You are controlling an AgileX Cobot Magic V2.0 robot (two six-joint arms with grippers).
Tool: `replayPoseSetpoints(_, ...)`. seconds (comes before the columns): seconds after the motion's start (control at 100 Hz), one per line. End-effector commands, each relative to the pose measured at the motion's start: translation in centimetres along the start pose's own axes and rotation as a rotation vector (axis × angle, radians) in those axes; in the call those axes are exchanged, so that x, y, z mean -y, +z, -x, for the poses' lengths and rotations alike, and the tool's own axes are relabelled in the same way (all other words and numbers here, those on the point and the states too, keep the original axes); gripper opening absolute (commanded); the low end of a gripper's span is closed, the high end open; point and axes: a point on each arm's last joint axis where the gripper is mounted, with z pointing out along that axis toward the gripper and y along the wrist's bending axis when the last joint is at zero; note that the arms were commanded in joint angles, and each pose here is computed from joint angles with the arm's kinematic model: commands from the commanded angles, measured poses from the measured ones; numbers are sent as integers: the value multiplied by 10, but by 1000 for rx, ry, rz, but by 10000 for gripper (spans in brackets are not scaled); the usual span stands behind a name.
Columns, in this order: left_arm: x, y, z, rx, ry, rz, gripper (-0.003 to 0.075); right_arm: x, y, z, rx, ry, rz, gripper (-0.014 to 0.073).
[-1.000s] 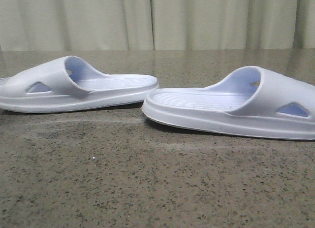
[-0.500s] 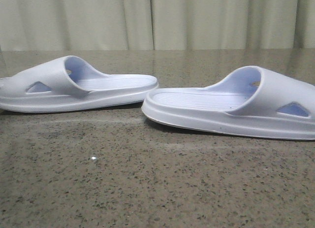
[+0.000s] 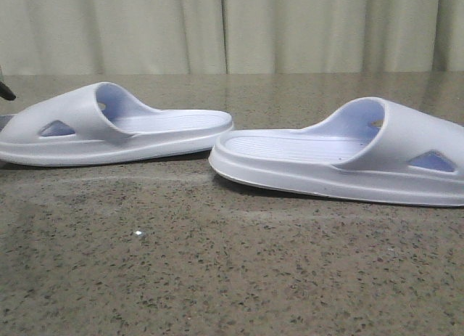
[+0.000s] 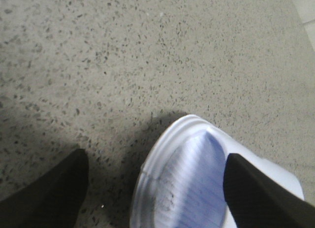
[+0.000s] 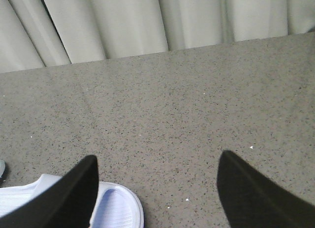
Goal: Insert blue slippers together front up
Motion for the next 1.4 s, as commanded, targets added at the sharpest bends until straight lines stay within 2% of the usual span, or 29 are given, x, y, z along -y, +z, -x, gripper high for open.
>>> replayPoseSetpoints(0.0, 6, 4, 1, -26, -23, -19, 513, -1, 0, 17, 96, 5, 5, 445)
replayPoseSetpoints(0.38, 20, 26, -16, -137, 18, -28, 391, -1, 0, 17, 96, 5, 5, 445)
replayPoseSetpoints(0.56, 20, 28, -19, -150, 24, -24, 327, -1, 0, 17, 96, 5, 5, 445)
replayPoseSetpoints(0.7, 20, 29, -19, -144, 23, -20, 184, -1, 0, 17, 96, 5, 5, 445)
replayPoseSetpoints(0.82, 19, 29, -17, -127, 39, -16, 16, -1, 0, 16, 94, 5, 5, 445)
replayPoseSetpoints(1.06, 21, 28, -15, -104, 46, -28, 27, -1, 1, 15, 96, 5, 5, 445)
replayPoseSetpoints(1.39, 45, -17, -7, 14, 71, -188, 27, -1, 0, 16, 108, 5, 7, 445)
